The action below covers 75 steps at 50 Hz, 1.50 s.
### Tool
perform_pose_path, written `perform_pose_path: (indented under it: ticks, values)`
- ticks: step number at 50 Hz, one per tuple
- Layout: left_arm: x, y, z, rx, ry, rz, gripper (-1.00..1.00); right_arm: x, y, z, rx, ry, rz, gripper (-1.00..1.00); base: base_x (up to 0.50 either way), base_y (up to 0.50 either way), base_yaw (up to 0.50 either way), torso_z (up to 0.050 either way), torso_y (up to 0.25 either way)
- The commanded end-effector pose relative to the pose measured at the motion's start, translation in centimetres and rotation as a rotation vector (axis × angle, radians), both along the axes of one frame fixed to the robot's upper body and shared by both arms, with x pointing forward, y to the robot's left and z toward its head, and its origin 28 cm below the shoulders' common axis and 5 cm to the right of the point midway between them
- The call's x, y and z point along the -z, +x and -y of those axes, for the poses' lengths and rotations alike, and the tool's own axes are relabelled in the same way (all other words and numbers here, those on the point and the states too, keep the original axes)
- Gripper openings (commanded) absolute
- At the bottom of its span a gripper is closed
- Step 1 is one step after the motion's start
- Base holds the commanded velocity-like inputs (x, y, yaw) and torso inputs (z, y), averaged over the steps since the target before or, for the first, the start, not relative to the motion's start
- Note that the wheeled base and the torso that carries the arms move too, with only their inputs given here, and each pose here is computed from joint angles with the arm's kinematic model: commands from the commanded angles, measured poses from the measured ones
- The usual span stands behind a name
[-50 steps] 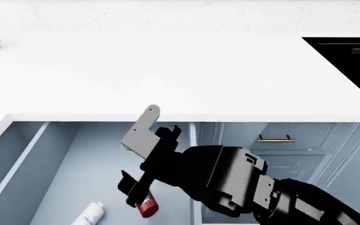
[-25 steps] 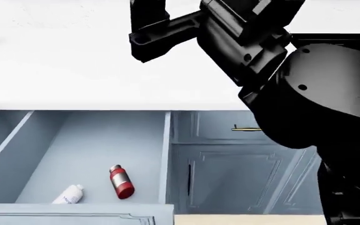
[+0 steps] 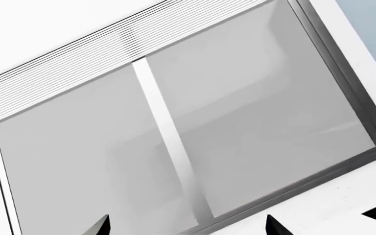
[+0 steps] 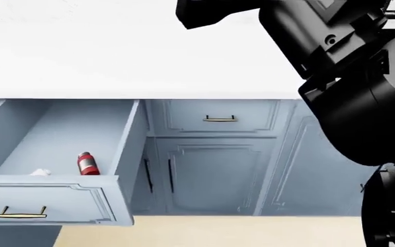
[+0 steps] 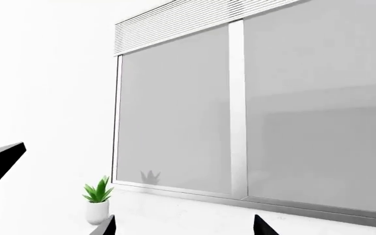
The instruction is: Pick and place the shaker into the drawer. Then close the cabinet.
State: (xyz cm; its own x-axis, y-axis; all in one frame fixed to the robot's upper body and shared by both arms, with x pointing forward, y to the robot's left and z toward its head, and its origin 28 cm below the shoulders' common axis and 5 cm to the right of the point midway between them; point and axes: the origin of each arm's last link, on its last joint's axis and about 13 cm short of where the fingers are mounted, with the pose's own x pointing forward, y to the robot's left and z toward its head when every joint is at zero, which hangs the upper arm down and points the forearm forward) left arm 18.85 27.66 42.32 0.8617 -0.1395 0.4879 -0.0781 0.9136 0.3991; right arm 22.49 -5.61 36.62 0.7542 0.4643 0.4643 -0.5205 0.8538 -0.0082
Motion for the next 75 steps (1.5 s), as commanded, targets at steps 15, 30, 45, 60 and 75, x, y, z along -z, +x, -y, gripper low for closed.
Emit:
perform_pose_path:
  ticks: [15,30,45,60,75]
  values:
    - [0.8,0.7,0.4,0.017,-0.007,-0.023,1.00,0.8,0.0,0.4,-0.008,0.012,-0.027,1.00,-0.27,-0.50,0.00,0.000,0.000]
    - [1.5,1.0,0.5,0.022,-0.015,-0.038,1.00,1.2,0.2,0.3,-0.020,0.005,-0.035,1.00,-0.01,-0.50,0.00,0.000,0.000]
    - [2.3,1.5,0.9,0.050,-0.027,-0.063,1.00,1.5,0.3,0.4,-0.010,-0.006,-0.039,1.00,0.00,-0.50,0.00,0.000,0.000]
    - [32.1,4.3,8.1,0.141,-0.379,-0.476,1.00,23.9,2.1,4.0,0.480,-0.056,-0.360,1.00,0.00,-0.03,0.00,0.000,0.000]
    - [40.5,4.0,7.3,-0.038,-0.233,-0.567,1.00,34.8,1.6,3.8,0.512,-0.068,-0.496,1.00,0.00,0.00,0.00,0.000,0.000]
